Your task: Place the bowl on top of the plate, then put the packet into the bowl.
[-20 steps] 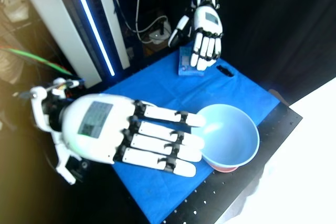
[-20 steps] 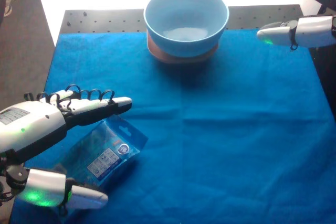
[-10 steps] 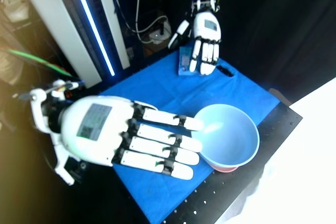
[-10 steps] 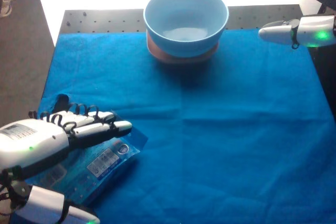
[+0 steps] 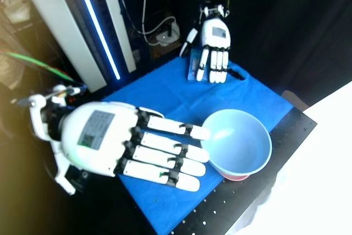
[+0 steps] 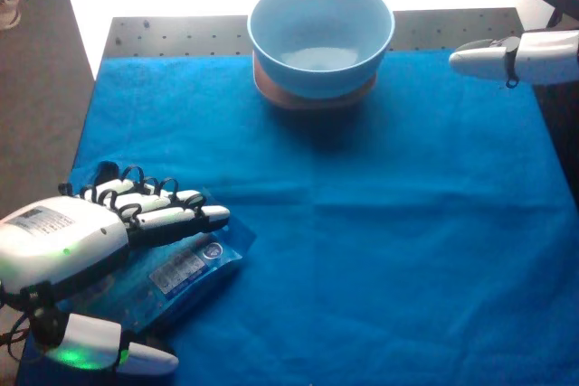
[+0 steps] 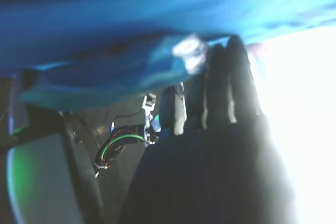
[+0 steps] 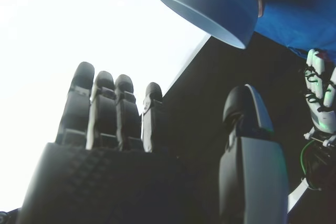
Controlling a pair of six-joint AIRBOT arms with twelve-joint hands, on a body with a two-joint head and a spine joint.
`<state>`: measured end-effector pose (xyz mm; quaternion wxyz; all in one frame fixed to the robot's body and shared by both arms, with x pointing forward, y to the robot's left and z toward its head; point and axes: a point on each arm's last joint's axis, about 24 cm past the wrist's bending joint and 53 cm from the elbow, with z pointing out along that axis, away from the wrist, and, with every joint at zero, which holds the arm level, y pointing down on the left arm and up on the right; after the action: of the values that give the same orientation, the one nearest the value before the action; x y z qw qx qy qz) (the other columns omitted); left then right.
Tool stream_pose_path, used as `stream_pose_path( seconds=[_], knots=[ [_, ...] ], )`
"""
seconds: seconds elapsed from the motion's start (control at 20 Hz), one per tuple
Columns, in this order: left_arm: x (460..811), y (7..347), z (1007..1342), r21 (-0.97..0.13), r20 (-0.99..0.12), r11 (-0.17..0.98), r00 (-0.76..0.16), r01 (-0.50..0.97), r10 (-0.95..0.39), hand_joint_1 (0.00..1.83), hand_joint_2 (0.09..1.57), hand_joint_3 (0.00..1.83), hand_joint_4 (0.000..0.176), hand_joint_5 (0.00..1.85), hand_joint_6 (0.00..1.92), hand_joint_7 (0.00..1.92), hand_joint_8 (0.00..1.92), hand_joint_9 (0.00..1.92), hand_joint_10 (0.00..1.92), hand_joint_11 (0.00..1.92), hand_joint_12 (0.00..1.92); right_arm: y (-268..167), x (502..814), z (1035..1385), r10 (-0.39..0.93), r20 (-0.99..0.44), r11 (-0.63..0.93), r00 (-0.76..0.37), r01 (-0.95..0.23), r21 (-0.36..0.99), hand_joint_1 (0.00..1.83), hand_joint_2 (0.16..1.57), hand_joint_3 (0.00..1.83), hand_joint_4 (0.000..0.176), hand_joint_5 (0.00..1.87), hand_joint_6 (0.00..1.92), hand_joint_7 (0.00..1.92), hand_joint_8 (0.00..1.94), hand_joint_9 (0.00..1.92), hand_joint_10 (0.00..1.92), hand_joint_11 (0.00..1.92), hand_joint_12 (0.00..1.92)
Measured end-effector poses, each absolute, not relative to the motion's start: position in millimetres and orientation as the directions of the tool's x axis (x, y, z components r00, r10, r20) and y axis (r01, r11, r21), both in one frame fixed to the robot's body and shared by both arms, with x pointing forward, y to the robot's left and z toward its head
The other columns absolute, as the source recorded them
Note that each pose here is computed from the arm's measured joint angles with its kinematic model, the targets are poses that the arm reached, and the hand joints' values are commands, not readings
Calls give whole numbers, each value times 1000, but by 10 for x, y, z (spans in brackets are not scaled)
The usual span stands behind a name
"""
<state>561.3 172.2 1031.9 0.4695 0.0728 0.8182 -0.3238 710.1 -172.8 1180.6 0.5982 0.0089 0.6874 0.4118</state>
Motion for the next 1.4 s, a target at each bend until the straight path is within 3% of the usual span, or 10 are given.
stream_pose_path(
  seconds=[0.15, 0.2, 0.25, 0.4, 0.45, 0.6, 0.65, 0.7, 1.15, 1.4],
  knots=[
    [5653, 1751, 10350, -471, -816, 781, -539, 410, -209, 1096, 1045, 4, 38, 596, 29, 690, 83, 242, 1349, 54, 1898, -1738, 7101, 11815, 508, -813, 660, -283, -479, 579, 587, 1068, 0, 124, 227, 4, 171, 1, 113, 0, 0, 407],
    [5662, 1759, 10355, -474, -815, 782, -539, 405, -215, 1146, 1082, 0, 1, 723, 5, 600, 509, 273, 1531, 142, 1916, -1738, 7101, 11814, 508, -813, 660, -283, -478, 579, 589, 1072, 1, 119, 235, 5, 176, 2, 117, 1, 0, 420],
    [5668, 1763, 10361, -478, -813, 781, -538, 402, -222, 1144, 1233, 11, 0, 688, 1033, 668, 1375, 384, 1614, 330, 1859, -1737, 7101, 11814, 508, -814, 660, -283, -479, 579, 581, 1082, 5, 113, 229, 1, 176, 1, 116, 1, 0, 420],
    [5724, 1799, 10409, -483, -818, 782, -521, 395, -242, 1483, 1229, 0, 0, 367, 1691, 542, 1860, 697, 1912, 790, 1920, -1735, 7100, 11814, 508, -814, 660, -283, -479, 579, 552, 1090, 3, 116, 225, 0, 171, 0, 115, 1, 0, 429],
    [5742, 1817, 10419, -485, -818, 783, -517, 389, -250, 1699, 1182, 0, 3, 420, 1875, 602, 1909, 839, 1919, 970, 1921, -1737, 7101, 11814, 507, -814, 660, -283, -479, 578, 559, 1091, 2, 118, 219, 0, 167, 0, 113, 0, 0, 430],
    [5793, 1864, 10441, -488, -820, 788, -507, 376, -266, 1799, 1131, 0, 107, 639, 1921, 887, 1921, 1145, 1921, 1331, 1921, -1737, 7101, 11814, 508, -814, 660, -283, -479, 579, 519, 1112, 4, 126, 196, 0, 163, 0, 100, 1, 0, 392],
    [5826, 1896, 10452, -489, -821, 792, -501, 365, -275, 1763, 1093, 0, 162, 743, 1921, 1002, 1921, 1239, 1921, 1435, 1921, -1735, 7100, 11814, 508, -814, 660, -283, -479, 579, 499, 1113, 4, 123, 197, 1, 163, 0, 99, 1, 0, 388],
    [5836, 1908, 10455, -488, -821, 794, -499, 363, -277, 1751, 1092, 0, 173, 813, 1921, 1060, 1921, 1325, 1921, 1506, 1921, -1737, 7099, 11806, 507, -814, 661, -284, -478, 578, 483, 1109, 2, 133, 197, 1, 153, 0, 91, 0, 0, 383],
    [5923, 2015, 10985, -426, -878, 790, -412, 442, -243, 1828, 1092, 0, 176, 1097, 1921, 1204, 1921, 1549, 1921, 1625, 1921, -1748, 7093, 11782, 503, -815, 664, -287, -475, 577, 466, 1146, 2, 117, 205, 0, 153, 0, 86, 0, 0, 412],
    [6011, 1896, 11502, -385, -919, 744, -305, 546, -251, 1706, 1097, 0, 176, 920, 1921, 1116, 1921, 1469, 1921, 1582, 1921, -1745, 7094, 11779, 503, -815, 664, -288, -475, 578, 505, 1156, 1, 100, 226, 3, 169, 2, 106, 4, 0, 455]
  ],
)
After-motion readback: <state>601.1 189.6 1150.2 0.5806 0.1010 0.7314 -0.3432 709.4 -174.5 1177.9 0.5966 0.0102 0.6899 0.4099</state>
